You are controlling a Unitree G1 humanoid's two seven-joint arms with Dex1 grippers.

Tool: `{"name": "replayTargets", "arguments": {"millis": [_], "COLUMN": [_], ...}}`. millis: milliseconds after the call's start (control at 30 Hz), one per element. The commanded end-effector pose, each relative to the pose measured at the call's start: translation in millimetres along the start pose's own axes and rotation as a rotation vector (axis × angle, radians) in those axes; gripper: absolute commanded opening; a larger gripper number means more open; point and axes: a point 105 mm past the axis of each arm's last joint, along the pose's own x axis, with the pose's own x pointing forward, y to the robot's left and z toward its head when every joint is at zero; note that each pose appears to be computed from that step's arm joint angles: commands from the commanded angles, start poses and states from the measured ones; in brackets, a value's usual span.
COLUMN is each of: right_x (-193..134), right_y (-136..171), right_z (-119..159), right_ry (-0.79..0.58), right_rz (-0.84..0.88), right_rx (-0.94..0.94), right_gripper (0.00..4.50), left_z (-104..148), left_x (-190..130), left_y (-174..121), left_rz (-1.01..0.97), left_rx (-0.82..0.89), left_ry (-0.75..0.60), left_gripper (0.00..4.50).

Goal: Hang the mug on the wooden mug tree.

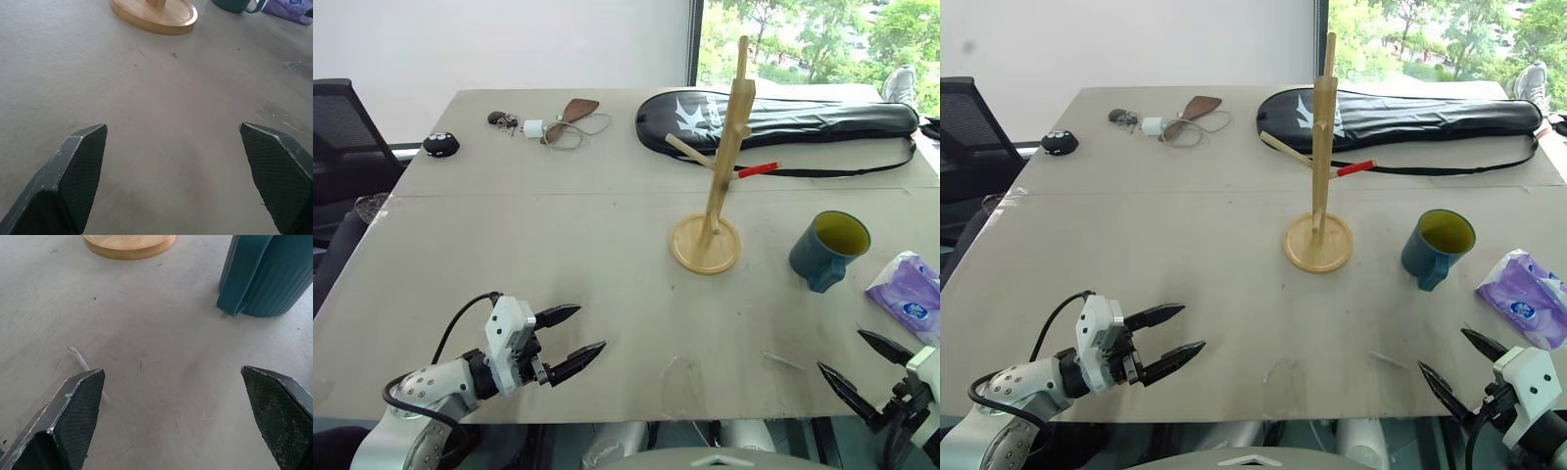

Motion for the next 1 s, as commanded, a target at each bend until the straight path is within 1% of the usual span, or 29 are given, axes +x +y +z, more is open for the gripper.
{"name": "replayTargets", "arguments": {"millis": [33, 100, 167, 267, 400, 600, 667, 733, 767, 800, 833, 867, 933, 967, 1000], "right_x": [8.3, 22.0, 30.1, 43.1, 58.0, 71.2, 73.8, 76.8, 78.4, 80.3, 82.3, 83.8, 87.2, 88.8, 90.1], "right_y": [-12.2, -22.4, -27.6, -37.1, -40.3, -32.7, -29.9, -28.9, -28.1, -27.3, -27.2, -27.3, -27.9, -28.6, -29.0], "right_z": [15.6, 26.1, 32.4, 42.6, 46.5, 43.7, 42.7, 41.2, 40.4, 39.5, 38.7, 38.2, 36.9, 36.3, 36.0], "right_ry": [-0.039, -0.045, -0.052, -0.081, -0.094, -0.100, -0.101, -0.102, -0.101, -0.100, -0.100, -0.101, -0.104, -0.107, -0.111], "right_rz": [-0.037, -0.063, -0.067, -0.078, -0.047, 0.020, 0.037, 0.046, 0.054, 0.062, 0.065, 0.066, 0.069, 0.067, 0.069], "right_rx": [-0.020, -0.015, -0.017, -0.011, 0.010, 0.044, 0.059, 0.065, 0.071, 0.072, 0.069, 0.067, 0.066, 0.064, 0.060], "right_gripper": [4.50, 4.50, 4.50, 4.50, 4.50, 4.50, 3.97, 3.26, 2.71, 2.34, 1.87, 1.31, 0.62, 0.10, 0.04], "left_z": [23.6, 44.2, 54.2, 60.7, 68.1, 70.1, 70.1, 69.8, 69.2, 68.6, 68.1, 67.9, 68.1, 68.4, 68.5], "left_x": [4.3, 12.9, 15.6, 13.9, 14.0, 14.6, 13.8, 12.6, 11.9, 11.3, 10.9, 10.6, 10.5, 10.3, 10.0], "left_y": [-0.8, -8.8, -14.6, -28.3, -40.1, -42.5, -42.1, -41.3, -41.1, -41.1, -41.1, -41.1, -40.6, -40.1, -39.7], "left_rz": [-0.068, -0.177, -0.247, -0.401, -0.511, -0.517, -0.510, -0.501, -0.498, -0.496, -0.494, -0.492, -0.487, -0.483, -0.481], "left_rx": [0.059, 0.091, 0.124, 0.147, 0.159, 0.167, 0.170, 0.171, 0.171, 0.171, 0.171, 0.172, 0.175, 0.176, 0.176], "left_ry": [-0.059, -0.116, -0.161, -0.157, -0.154, -0.158, -0.160, -0.162, -0.163, -0.163, -0.164, -0.165, -0.169, -0.171, -0.173], "left_gripper": [4.43, 4.43, 4.43, 4.43, 4.43, 4.43, 4.50, 4.50, 4.50, 4.50, 4.50, 4.50, 4.50, 4.50, 4.50]}}
